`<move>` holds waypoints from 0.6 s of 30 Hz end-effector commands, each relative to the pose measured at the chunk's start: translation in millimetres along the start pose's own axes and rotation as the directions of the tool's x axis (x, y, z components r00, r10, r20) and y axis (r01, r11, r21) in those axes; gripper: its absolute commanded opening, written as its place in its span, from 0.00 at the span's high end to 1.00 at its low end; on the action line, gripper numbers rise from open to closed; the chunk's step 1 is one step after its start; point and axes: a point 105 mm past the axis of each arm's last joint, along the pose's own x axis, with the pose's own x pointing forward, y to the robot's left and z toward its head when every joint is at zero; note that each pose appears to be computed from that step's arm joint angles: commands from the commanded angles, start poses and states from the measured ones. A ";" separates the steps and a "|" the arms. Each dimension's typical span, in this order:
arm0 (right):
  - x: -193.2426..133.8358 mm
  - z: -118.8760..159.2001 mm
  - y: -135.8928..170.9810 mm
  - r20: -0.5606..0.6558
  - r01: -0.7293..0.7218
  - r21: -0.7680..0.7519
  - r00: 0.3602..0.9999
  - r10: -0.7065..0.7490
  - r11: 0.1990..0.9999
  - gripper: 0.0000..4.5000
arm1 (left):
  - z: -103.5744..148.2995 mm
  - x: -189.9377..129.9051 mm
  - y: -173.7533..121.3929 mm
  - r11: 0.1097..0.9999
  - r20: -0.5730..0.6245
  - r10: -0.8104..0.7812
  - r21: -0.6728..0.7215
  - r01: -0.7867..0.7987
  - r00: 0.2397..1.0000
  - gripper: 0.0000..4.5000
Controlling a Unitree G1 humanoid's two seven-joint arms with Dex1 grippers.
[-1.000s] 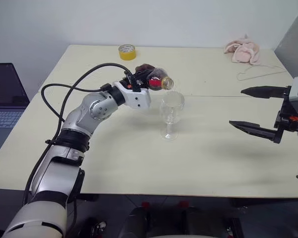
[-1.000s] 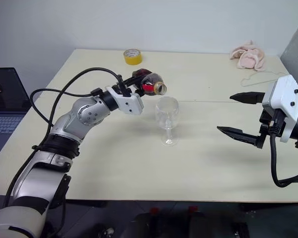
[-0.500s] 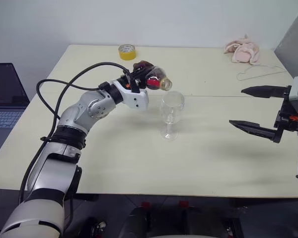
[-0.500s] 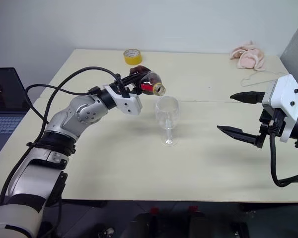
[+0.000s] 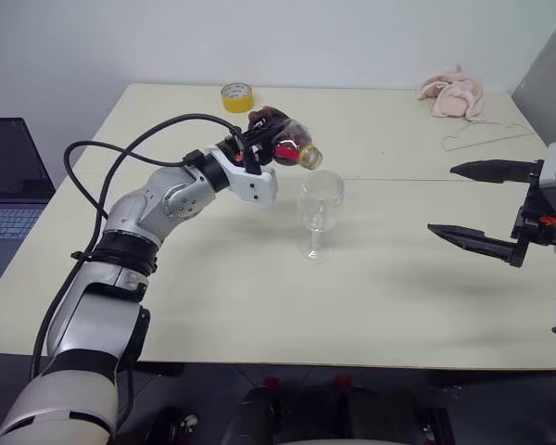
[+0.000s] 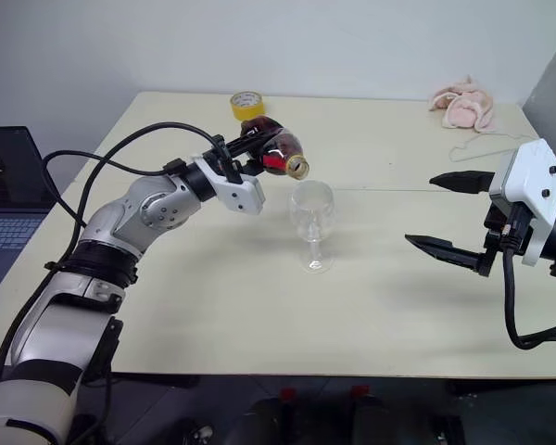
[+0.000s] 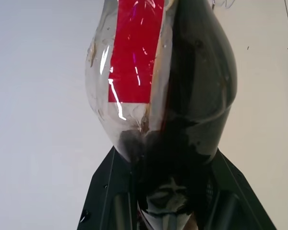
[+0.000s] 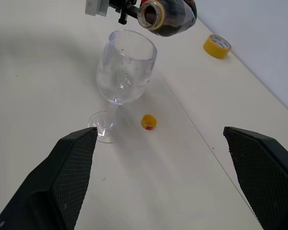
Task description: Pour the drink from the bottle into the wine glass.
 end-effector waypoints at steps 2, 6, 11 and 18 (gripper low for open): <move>-3.4 6.9 -2.1 0.013 0.020 -0.035 1.000 -0.020 0.999 0.00 | 2.9 2.9 30.1 0.995 0.035 0.074 0.070 -0.077 0.997 0.76; -3.3 6.6 -2.3 0.011 0.021 -0.035 1.000 -0.020 0.999 0.00 | 3.8 2.7 32.4 0.993 0.049 0.076 0.083 -0.080 0.996 0.76; -3.6 5.4 -2.8 0.007 0.024 -0.033 1.000 -0.024 0.999 0.00 | 3.8 2.3 35.2 0.992 0.054 0.084 0.091 -0.088 0.995 0.76; -3.3 5.4 -3.0 0.007 0.026 -0.035 1.000 -0.026 0.999 0.00 | 4.2 1.6 35.1 0.990 0.063 0.074 0.115 -0.081 0.995 0.76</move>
